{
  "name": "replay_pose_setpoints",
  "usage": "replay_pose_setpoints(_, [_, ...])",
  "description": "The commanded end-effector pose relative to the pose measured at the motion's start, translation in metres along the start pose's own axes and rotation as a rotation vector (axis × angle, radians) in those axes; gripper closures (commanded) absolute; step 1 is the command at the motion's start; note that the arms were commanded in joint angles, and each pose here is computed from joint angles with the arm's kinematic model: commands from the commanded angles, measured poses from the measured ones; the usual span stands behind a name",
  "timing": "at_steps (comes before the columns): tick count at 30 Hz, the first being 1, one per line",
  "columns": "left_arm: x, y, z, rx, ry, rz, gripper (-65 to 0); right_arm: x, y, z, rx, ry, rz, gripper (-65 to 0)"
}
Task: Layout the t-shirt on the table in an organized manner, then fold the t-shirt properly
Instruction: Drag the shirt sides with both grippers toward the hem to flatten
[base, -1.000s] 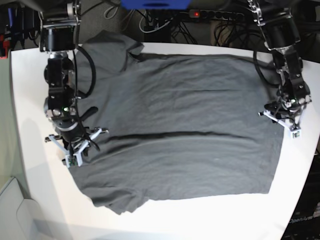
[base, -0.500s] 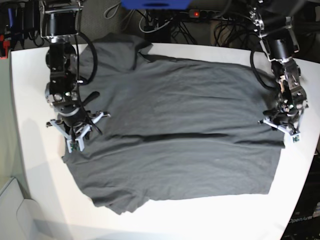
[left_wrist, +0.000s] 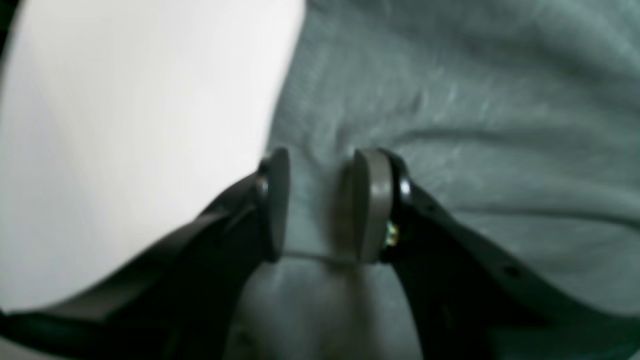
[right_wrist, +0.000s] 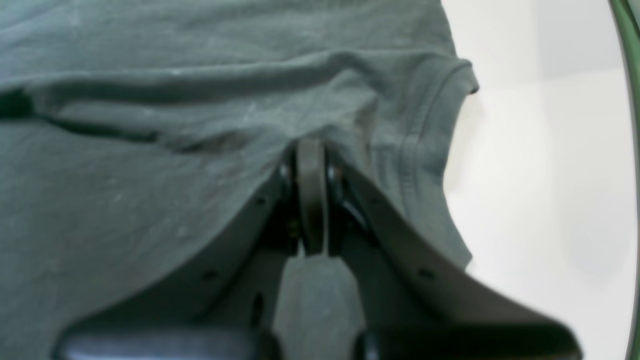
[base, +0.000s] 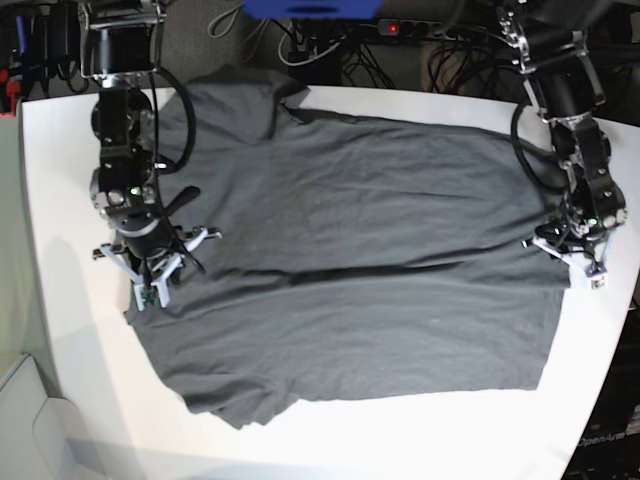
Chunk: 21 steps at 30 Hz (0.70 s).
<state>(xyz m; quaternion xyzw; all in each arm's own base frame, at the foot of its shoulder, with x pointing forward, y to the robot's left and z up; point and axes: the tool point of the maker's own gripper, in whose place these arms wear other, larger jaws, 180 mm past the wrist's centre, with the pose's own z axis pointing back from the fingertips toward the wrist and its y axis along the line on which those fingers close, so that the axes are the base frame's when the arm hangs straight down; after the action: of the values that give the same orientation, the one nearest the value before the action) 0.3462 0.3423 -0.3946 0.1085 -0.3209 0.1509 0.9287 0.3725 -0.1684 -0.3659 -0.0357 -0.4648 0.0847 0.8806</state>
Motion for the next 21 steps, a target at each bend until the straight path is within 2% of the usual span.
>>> replay_pose_setpoints(1, [0.037, 0.006, 0.013, 0.016, -0.091, -0.003, -21.3, 0.021, -0.005, 0.001, -0.012, -0.063, 0.004, 0.0])
replay_pose_setpoints(5, [0.065, 0.012, 0.034, 0.030, -0.169, -0.017, -21.3, 0.021, -0.005, 0.001, -0.011, -0.063, 0.004, 0.0])
replay_pose_setpoints(8, [0.095, 0.011, 0.037, 0.025, -0.236, 0.003, -21.3, 0.026, -0.007, -0.005, -0.013, -0.067, 0.001, 0.0])
replay_pose_setpoints(12, [0.118, 0.003, 0.016, -0.005, -0.232, 0.061, -21.3, 0.039, -0.015, -0.023, -0.021, -0.062, -0.005, 0.0])
replay_pose_setpoints(18, [0.145, -0.014, -0.013, -0.058, -0.252, 0.141, -21.3, 0.084, -0.044, -0.056, -0.054, -0.071, -0.021, 0.0])
replay_pose_setpoints(21, [0.143, -0.033, -0.032, -0.077, -0.249, 0.105, -21.3, 0.098, -0.052, -0.076, -0.054, -0.043, -0.048, 0.0])
